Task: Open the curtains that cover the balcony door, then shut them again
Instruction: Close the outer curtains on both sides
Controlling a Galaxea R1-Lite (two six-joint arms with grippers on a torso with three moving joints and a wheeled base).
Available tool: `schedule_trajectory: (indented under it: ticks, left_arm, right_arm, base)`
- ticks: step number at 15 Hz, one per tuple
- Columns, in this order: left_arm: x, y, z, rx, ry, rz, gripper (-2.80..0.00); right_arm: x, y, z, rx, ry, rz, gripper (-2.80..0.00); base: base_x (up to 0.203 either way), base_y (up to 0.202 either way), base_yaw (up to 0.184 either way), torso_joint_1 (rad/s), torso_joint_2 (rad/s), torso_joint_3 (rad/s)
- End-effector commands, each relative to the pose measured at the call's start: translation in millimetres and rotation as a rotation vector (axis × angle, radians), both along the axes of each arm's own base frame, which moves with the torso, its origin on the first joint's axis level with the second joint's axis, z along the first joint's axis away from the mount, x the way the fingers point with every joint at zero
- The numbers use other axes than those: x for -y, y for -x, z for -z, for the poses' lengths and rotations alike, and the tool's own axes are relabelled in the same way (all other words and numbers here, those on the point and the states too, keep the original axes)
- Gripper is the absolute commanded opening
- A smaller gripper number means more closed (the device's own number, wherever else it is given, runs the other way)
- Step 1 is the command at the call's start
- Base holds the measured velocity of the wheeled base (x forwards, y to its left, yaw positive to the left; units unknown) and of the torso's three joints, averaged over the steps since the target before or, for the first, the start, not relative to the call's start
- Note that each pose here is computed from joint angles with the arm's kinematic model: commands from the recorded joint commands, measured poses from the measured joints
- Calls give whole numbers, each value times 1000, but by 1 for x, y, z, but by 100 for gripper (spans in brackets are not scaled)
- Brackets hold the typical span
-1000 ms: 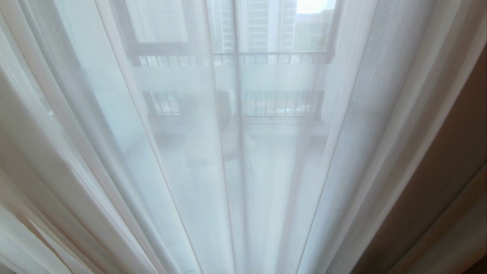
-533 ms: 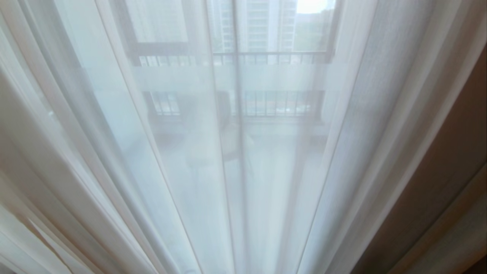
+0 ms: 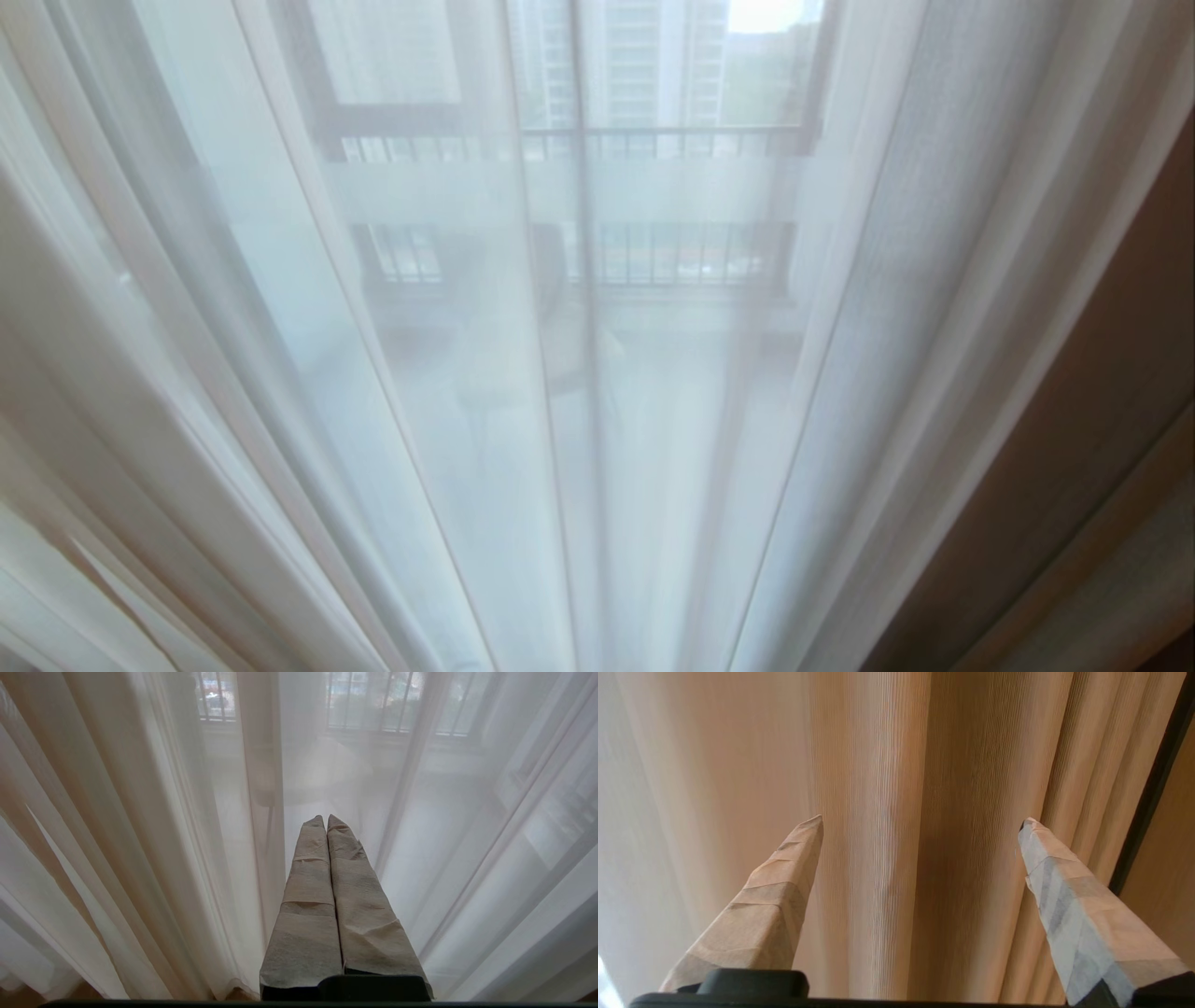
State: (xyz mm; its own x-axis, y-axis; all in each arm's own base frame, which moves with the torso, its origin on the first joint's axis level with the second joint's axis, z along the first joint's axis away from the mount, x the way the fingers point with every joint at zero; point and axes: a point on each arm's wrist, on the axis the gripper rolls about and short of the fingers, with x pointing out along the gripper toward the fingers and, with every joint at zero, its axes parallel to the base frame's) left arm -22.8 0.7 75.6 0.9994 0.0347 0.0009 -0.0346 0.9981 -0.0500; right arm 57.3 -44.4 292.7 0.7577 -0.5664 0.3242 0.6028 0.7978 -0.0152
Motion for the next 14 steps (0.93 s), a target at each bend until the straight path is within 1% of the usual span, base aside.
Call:
schedule_trajectory:
  ticks: [1,3,5,8,9,12,14]
  left_arm:
    - [0,0,0,1,1,-1,-280]
    - [0,0,0,1,1,-2,-280]
    - [0,0,0,1,1,-2,-280]
    - [0,0,0,1,1,-2,-280]
    - [0,0,0,1,1,-1,-280]
    - [0,0,0,1,1,-1,-280]
    - [0,0,0,1,1,-1,-280]
  right_arm:
    - [10,-12,-2,3,2,0,0]
    - [15,-19,-7,13,3,-3,0]
    - [22,-29,-14,32,-23,-17,0]
    - [35,-45,-21,30,-60,-34,0]
    - [40,-52,-23,33,-75,-51,0]
    - [51,-69,-34,42,-89,-125,0]
    - [54,-76,-40,43,-88,-194,0]
  base:
    - [0,0,0,0,0,0]
    - [0,0,0,0,0,0]
    - [0,0,0,0,0,0]
    - [0,0,0,0,0,0]
    - [0,0,0,0,0,0]
    - [0,0,0,0,0,0]
    - [0,0,0,0,0,0]
